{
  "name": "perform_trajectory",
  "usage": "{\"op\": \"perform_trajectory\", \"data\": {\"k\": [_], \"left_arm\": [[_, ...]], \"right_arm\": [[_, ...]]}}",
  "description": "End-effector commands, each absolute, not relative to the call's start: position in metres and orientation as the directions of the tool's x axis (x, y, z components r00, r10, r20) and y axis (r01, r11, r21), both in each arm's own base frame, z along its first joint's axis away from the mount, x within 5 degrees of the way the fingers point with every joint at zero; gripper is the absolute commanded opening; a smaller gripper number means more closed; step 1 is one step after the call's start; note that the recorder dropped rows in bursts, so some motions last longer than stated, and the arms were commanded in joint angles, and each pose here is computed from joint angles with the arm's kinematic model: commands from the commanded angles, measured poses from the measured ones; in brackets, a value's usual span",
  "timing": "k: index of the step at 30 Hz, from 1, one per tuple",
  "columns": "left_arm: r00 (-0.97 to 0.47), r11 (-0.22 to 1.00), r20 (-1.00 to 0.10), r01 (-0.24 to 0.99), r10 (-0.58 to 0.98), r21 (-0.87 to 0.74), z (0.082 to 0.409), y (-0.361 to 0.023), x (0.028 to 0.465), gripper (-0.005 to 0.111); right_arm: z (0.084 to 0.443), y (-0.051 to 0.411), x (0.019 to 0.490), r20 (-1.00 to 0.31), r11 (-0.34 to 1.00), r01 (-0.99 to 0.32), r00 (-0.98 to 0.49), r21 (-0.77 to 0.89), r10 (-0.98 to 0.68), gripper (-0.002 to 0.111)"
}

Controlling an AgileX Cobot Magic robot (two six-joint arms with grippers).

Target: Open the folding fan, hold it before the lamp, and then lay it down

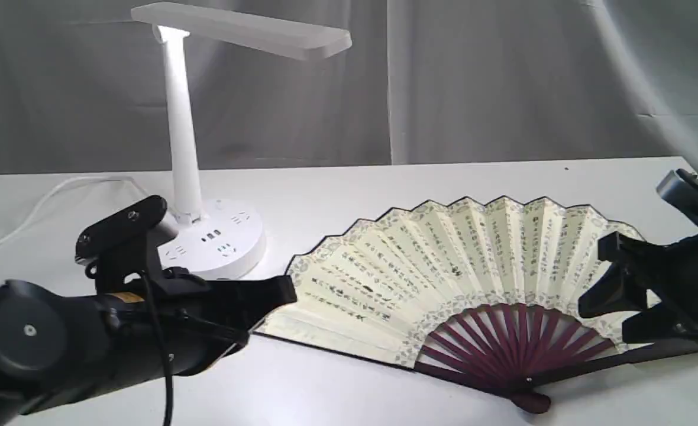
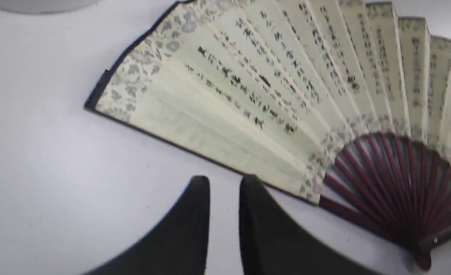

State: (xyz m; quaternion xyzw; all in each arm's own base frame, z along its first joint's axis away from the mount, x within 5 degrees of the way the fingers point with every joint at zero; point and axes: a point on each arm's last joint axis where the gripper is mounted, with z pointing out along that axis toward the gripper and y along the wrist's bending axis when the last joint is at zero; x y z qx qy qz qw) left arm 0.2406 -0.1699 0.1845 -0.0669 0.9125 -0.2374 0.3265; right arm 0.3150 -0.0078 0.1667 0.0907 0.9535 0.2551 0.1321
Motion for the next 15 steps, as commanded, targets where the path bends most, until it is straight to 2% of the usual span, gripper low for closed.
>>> {"op": "perform_trajectory", "data": {"k": [1,8,13,15], "left_arm": [[-0.832,0.88,-0.531,0.124,-0.16,-0.459,0.194,-0.154,0.238,0.0],[-0.893,0.898,-0.441,0.118,-0.091,-0.424,0.206,-0.1,0.239,0.0],[-0.921,0.937,-0.37,0.017,-0.122,-0.35,0.204,-0.061,0.238,0.0],[-0.929,0.955,-0.352,-0.007,-0.116,-0.296,0.202,-0.047,0.237,0.0]], "right_arm": [[0.171,0.005,0.316,-0.212,0.878,0.058,-0.961,0.475,0.178,0.048],[0.169,0.021,0.314,-0.212,0.904,-0.004,-0.973,0.428,0.096,0.04],[0.18,0.015,0.309,-0.218,0.934,0.025,-0.97,0.357,0.109,0.032],[0.195,0.014,0.308,-0.239,0.95,-0.003,-0.968,0.313,0.076,0.026]]}}
